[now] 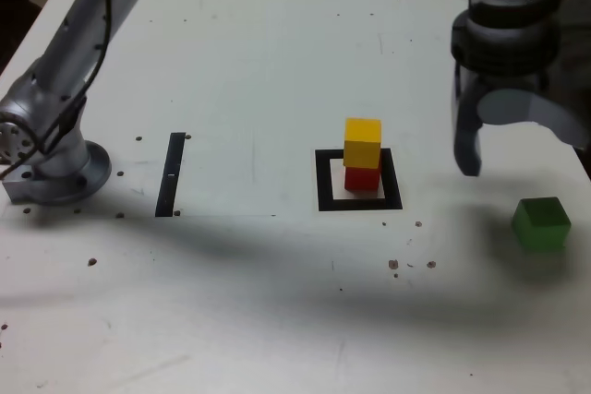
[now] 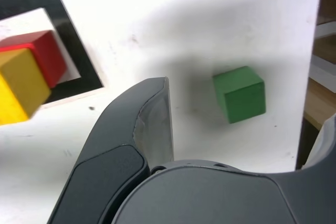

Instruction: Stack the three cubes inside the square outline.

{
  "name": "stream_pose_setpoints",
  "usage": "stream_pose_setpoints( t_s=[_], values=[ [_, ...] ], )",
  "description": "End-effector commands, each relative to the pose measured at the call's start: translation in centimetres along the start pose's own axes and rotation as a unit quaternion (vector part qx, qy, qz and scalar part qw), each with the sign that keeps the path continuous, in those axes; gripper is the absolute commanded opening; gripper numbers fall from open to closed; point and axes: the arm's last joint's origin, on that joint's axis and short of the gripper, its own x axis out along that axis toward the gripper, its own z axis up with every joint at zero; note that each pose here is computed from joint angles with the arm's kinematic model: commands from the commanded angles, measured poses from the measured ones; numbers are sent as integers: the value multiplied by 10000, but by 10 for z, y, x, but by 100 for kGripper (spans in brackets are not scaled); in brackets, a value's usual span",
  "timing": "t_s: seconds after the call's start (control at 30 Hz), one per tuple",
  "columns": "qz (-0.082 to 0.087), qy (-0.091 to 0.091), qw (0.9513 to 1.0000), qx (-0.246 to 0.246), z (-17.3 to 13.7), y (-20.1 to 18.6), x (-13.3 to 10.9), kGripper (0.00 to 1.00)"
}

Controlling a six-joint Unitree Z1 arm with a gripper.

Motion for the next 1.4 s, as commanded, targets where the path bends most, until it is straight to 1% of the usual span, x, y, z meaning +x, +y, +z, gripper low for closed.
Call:
stream_pose_setpoints(
  t_s=[0.0, 0.17, 0.33, 0.7, 0.9, 1.07, 1.17, 1.23, 1.27, 1.3, 1.37],
  values=[
    [-22, 32, 10000, -17, 5, -3, 7, 100],
    [-63, 39, 9999, -102, 14, -8, 22, 99],
    [-112, 94, 9997, -171, 22, -10, 37, 99],
    [-163, 157, 9991, -367, 39, -11, 66, 99],
    [-205, 200, 9986, -450, 43, -12, 78, 96],
    [-315, 271, 9978, -513, 45, -11, 87, 86],
    [-371, 318, 9973, -555, 46, -11, 90, 77],
    [-386, 342, 9969, -587, 46, -11, 90, 65],
    [-377, 339, 9969, -599, 46, -11, 90, 57],
    [-352, 317, 9970, -607, 46, -11, 89, 46],
    [-314, 280, 9973, -607, 47, -11, 87, 32]
  ],
)
